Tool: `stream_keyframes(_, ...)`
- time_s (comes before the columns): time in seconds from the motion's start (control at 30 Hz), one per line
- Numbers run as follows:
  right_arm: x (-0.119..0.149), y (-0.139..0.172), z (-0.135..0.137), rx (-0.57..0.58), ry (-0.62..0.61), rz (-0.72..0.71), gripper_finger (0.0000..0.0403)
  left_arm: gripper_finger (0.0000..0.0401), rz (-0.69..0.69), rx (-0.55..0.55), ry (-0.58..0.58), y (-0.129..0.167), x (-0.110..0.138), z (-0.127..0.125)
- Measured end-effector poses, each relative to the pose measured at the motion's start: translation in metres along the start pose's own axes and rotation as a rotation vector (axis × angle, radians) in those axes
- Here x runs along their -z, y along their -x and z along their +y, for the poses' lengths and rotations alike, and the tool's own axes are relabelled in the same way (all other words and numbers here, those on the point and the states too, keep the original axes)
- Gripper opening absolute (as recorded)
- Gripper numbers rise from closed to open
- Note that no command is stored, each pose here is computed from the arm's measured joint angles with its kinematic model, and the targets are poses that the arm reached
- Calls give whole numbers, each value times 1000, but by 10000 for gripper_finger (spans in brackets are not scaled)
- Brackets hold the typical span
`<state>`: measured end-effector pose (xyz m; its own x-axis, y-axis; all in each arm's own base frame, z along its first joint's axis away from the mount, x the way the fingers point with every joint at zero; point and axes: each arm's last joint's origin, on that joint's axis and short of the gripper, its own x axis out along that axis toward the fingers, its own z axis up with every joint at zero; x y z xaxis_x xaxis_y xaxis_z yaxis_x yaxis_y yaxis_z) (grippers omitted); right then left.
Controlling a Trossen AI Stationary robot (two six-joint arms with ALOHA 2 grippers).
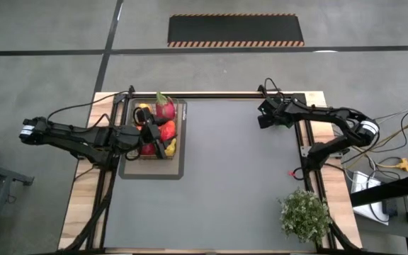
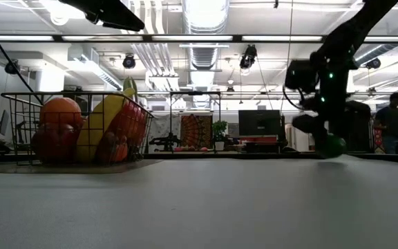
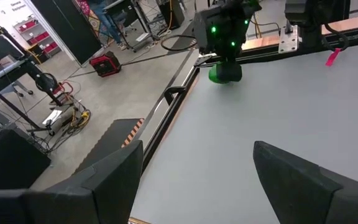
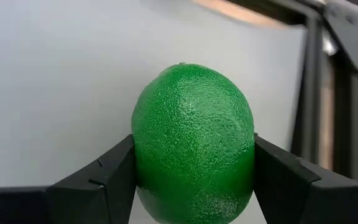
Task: Build produce basket
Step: Put the green lime into the gold wire basket
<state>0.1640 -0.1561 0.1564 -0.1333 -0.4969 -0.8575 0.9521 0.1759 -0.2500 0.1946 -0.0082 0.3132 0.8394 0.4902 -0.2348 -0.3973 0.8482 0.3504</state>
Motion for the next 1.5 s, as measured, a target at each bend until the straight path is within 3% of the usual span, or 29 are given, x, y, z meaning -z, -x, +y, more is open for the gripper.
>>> stream_keyframes(0.23,7,48,27,-254,63,-170,248,286,-25,18,16,0,-3,0)
stream_keyframes(0.37,22,77,53,-439,161,-316,248,286,-42,55,24,0,-4,-1)
stream_keyframes(0.6,68,120,106,-804,411,-685,250,286,-28,104,33,-4,0,-7)
stream_keyframes(0.73,96,132,125,-951,511,-905,250,286,-33,124,33,-12,7,-14)
stream_keyframes(1.1,123,120,157,-1114,566,-1145,251,286,-145,307,68,-29,14,-36)
stream_keyframes(1.5,128,110,168,-1132,526,-1220,251,286,-292,436,107,-66,27,-71)
